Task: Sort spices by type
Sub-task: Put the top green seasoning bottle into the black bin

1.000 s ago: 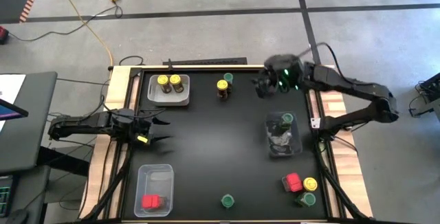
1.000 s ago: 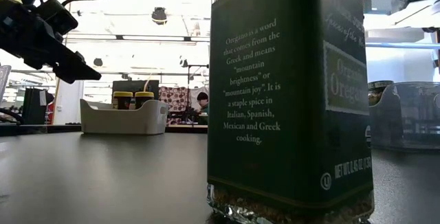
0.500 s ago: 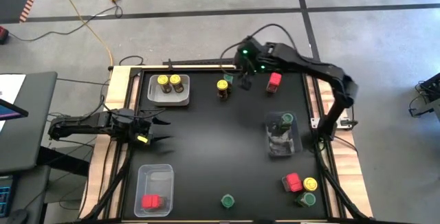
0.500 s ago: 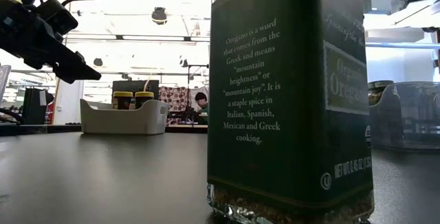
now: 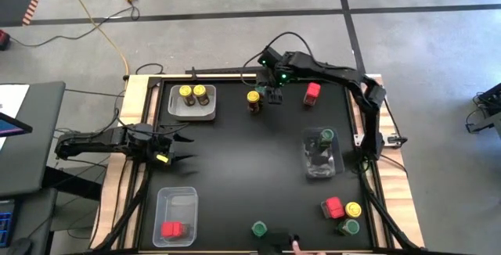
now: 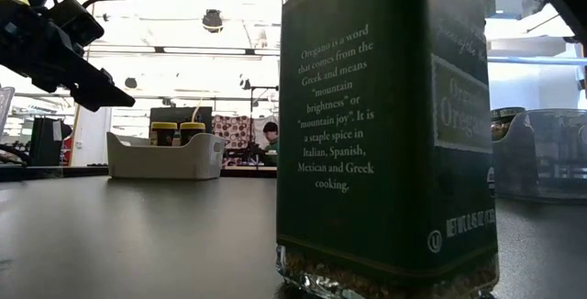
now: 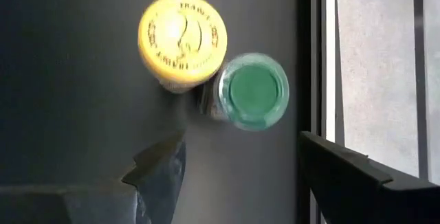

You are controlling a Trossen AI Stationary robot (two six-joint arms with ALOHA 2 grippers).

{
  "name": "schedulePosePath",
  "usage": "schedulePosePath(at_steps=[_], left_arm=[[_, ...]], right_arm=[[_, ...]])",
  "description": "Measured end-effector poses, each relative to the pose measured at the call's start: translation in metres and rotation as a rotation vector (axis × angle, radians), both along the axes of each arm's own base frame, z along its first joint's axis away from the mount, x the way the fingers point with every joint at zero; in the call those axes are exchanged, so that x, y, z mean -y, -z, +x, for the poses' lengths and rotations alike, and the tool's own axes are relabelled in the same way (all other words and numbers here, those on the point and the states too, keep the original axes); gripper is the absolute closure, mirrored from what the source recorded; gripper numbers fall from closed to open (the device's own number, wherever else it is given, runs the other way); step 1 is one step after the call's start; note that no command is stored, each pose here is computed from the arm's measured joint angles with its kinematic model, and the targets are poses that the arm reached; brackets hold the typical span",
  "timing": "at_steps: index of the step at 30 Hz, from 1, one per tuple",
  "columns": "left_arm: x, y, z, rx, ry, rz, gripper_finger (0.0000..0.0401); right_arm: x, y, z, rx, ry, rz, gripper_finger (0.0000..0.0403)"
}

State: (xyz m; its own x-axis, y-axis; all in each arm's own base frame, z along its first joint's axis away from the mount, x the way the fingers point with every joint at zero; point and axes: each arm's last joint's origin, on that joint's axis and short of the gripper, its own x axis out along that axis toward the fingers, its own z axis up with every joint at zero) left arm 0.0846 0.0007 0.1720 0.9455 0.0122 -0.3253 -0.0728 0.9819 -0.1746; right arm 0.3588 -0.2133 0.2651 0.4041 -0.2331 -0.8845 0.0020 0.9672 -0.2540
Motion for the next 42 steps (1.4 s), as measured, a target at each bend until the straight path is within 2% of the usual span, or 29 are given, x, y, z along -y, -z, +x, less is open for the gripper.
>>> schedulePosePath(at_steps=[7, 13, 17, 30, 33, 42], left_arm=[[0.0000, 0.0001, 0.0000, -0.001, 0.000, 0.000, 0.0115], [0.0000, 0.0002, 0.0000, -0.001, 0.000, 0.000, 0.0115], [0.0000, 0.0002, 0.0000, -0.001, 0.000, 0.000, 0.0115], [0.0000, 0.0003, 0.0000, -0.001, 0.000, 0.000, 0.0115], [0.0000, 0.0003, 0.0000, -0.001, 0.000, 0.000, 0.0115], [0.0000, 0.0003, 0.0000, -0.002, 0.000, 0.000, 0.0115]], right_arm=[[0.0043, 0.0010, 0.0053, 0.049, 0.000, -0.018, 0.0097], [0.0063, 0.0006, 0.0036, 0.095, 0.001, 0.064, 0.0097], [0.0063, -0.0009, 0.0035, 0.117, 0.058, 0.093, 0.0097], [0.0028, -0.0035, 0.0073, 0.141, 0.050, 0.082, 0.0095], [0.0028, -0.0033, 0.0069, 0.138, 0.050, 0.084, 0.0083], [0.0057, -0.0036, 0.0058, 0.151, 0.092, 0.097, 0.0012]])
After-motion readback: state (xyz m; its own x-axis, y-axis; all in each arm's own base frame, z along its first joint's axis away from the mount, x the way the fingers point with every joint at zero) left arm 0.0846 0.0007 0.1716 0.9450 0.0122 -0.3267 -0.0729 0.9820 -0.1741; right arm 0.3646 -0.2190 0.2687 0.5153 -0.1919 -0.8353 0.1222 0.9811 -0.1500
